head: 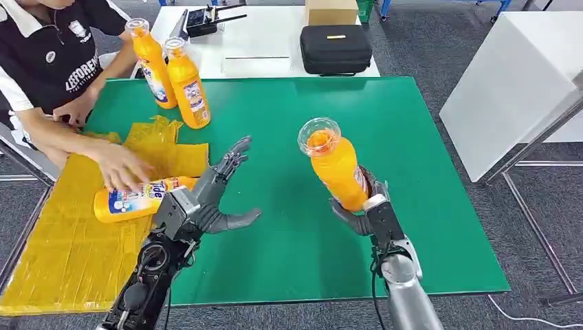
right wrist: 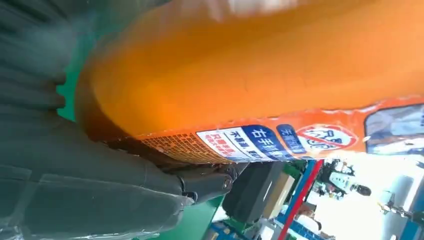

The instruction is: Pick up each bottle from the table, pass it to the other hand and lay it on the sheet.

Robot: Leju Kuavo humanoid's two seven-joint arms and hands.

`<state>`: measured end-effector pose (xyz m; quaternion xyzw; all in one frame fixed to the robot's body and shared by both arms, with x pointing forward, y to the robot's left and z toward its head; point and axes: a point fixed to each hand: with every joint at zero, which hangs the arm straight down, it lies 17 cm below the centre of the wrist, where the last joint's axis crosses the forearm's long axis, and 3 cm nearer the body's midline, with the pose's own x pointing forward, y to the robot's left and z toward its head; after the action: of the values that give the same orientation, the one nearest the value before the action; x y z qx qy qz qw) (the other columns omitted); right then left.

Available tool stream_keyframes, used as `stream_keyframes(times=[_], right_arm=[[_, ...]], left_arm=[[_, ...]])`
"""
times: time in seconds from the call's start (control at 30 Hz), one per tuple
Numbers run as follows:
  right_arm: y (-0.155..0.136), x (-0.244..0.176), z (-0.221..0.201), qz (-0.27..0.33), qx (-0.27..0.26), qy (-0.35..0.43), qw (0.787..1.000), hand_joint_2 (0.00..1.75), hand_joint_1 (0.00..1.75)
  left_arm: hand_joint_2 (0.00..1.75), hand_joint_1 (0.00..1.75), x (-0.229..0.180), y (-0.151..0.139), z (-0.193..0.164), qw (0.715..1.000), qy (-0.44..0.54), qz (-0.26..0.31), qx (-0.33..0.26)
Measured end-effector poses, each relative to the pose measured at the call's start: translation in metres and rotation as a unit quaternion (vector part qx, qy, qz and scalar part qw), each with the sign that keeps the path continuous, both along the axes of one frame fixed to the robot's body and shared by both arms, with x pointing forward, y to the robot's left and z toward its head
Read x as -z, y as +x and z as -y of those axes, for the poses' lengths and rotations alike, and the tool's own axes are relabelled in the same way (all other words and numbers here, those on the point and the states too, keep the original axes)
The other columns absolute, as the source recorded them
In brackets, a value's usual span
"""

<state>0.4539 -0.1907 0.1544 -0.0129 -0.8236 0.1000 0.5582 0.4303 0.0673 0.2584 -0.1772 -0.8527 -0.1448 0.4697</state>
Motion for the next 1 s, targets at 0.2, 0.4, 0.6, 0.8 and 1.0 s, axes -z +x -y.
stream_keyframes(times=[0.2, 0.4, 0.6, 0.8, 1.0], right_arm=[[0.002, -0.006, -0.05, 0.0, -0.062, 0.014, 0.998, 1.75, 1.75], [0.001, -0.016, -0.108, 0.002, -0.132, 0.014, 0.991, 1.75, 1.75], [-0.013, -0.024, -0.157, 0.008, -0.193, 0.007, 0.981, 1.75, 1.75], [-0.03, -0.019, -0.189, 0.006, -0.232, -0.004, 0.973, 1.75, 1.75], [-0.037, -0.018, -0.206, 0.006, -0.253, -0.014, 0.967, 1.75, 1.75]], left_arm=[[1.75, 0.0, -0.012, -0.006, 0.015, 1.0, -0.002, 0.014, 0.014], [1.75, 0.0, -0.013, -0.009, 0.024, 1.0, 0.004, 0.017, 0.008], [1.75, 0.0, -0.017, -0.008, 0.024, 1.0, -0.003, 0.016, 0.005], [1.75, 0.0, -0.019, -0.006, 0.022, 1.0, -0.016, 0.013, 0.004], [1.75, 0.0, -0.02, -0.004, 0.018, 1.0, -0.027, 0.01, 0.001]])
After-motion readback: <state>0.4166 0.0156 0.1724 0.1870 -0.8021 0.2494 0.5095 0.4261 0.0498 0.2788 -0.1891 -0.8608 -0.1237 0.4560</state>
